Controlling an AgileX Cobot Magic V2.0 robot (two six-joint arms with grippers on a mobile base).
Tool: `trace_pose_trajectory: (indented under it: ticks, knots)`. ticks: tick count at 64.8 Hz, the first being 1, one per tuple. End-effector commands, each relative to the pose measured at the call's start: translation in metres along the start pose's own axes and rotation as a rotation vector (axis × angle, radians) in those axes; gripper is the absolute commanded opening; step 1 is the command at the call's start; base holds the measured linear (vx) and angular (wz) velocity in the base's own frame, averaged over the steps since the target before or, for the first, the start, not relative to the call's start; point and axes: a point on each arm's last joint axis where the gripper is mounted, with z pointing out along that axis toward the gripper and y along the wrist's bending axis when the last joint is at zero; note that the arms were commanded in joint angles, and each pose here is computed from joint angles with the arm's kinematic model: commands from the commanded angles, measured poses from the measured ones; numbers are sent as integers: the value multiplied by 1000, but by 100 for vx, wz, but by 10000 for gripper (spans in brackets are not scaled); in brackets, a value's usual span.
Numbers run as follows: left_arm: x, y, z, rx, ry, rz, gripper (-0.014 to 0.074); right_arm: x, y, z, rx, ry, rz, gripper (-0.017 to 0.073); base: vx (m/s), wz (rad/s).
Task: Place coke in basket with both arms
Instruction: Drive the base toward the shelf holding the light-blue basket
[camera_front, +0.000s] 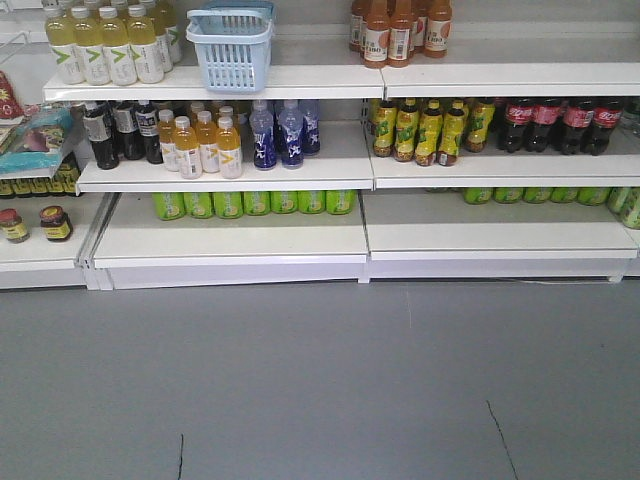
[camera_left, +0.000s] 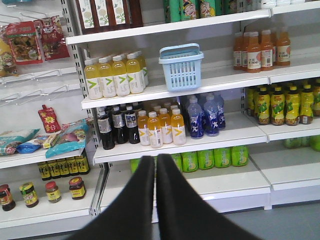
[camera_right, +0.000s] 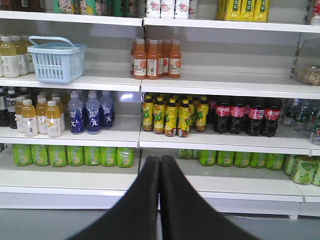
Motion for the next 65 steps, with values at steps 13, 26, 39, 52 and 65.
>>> trace_pose_trajectory:
  ticks: [13, 26, 39, 52, 65]
  knots:
    - [-19, 0, -4, -2, -127, -2, -6, -5, 0, -1, 9, -82, -9, -10, 0, 0]
    - [-19, 0, -4, -2, -127, -2, -6, -5, 0, -1, 9, -82, -9, -10, 0, 0]
    - [-19, 0, -4, -2, -127, -2, -6, -5, 0, -1, 9, -82, -9, -10, 0, 0]
    - [-19, 0, -4, -2, -127, -2, -6, -5, 0, -1, 9, -82, -9, -10, 0, 0]
    - [-19, 0, -4, -2, -127, -2, -6, -5, 0, -1, 9, -80, -9, -10, 0, 0]
